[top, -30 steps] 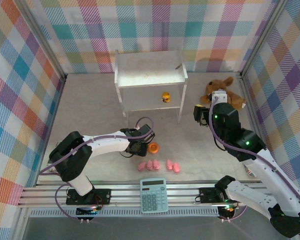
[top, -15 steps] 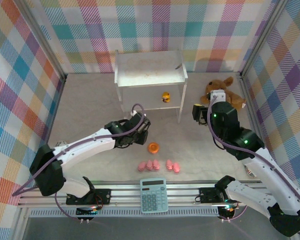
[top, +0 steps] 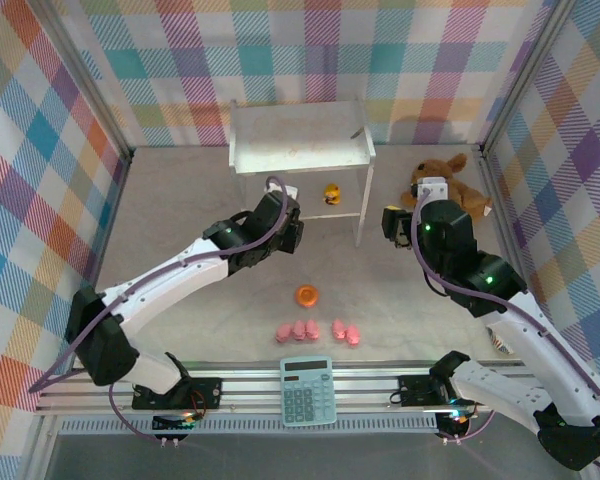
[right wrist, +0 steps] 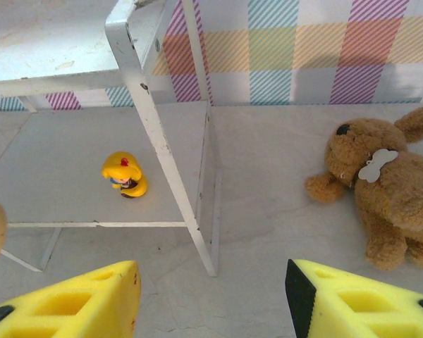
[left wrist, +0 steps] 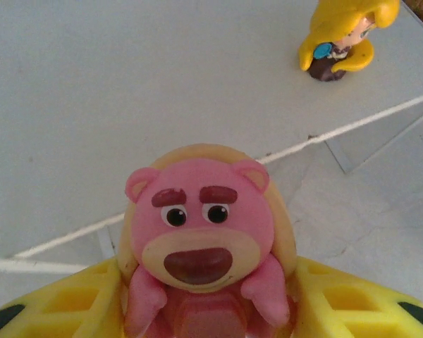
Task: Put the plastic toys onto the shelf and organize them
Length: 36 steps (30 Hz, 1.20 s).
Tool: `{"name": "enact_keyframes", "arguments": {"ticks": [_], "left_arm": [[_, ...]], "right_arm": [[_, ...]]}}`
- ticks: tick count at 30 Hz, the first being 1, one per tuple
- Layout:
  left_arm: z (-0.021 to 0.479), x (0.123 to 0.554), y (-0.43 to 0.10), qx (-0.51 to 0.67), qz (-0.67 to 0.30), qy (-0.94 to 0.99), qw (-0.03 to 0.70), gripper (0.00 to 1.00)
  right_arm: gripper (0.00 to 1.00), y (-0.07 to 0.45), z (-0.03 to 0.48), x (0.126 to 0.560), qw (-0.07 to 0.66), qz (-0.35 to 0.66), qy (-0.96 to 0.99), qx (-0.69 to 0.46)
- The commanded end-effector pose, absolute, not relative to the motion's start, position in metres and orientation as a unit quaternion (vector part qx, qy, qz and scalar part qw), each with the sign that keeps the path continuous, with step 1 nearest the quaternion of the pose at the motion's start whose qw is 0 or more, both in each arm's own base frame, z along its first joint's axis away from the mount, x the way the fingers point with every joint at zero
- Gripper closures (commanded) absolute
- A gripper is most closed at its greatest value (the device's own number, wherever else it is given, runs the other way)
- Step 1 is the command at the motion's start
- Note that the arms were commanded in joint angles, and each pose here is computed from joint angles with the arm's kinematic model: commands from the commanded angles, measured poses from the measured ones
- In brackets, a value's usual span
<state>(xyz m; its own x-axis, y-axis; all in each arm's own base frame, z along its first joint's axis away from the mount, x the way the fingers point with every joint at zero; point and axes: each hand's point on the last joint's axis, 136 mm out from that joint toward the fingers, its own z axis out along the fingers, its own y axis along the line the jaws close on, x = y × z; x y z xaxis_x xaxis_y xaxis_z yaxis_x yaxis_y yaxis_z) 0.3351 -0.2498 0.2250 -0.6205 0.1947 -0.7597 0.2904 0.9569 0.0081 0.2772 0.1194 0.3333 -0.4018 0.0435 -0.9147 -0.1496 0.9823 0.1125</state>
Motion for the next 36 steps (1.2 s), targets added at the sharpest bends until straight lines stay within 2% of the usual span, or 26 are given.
{"name": "enact_keyframes", "arguments": {"ticks": [1, 23, 36], "left_arm": [[0.242, 0.355, -0.263, 0.137, -0.076, 0.883, 0.443, 0.57], [0.235, 0.397, -0.278, 0.135, -0.044, 0.874, 0.465, 0.57], [0.230, 0.406, -0.280, 0.126, -0.035, 0.873, 0.470, 0.56]], "right_arm": [[0.42, 0.119, 0.357, 0.279, 0.569, 0.096, 0.816, -0.033], [0.42, 0.110, 0.356, 0.283, 0.573, 0.081, 0.815, -0.033], [0.42, 0.105, 0.349, 0.285, 0.567, 0.078, 0.820, -0.029]]}}
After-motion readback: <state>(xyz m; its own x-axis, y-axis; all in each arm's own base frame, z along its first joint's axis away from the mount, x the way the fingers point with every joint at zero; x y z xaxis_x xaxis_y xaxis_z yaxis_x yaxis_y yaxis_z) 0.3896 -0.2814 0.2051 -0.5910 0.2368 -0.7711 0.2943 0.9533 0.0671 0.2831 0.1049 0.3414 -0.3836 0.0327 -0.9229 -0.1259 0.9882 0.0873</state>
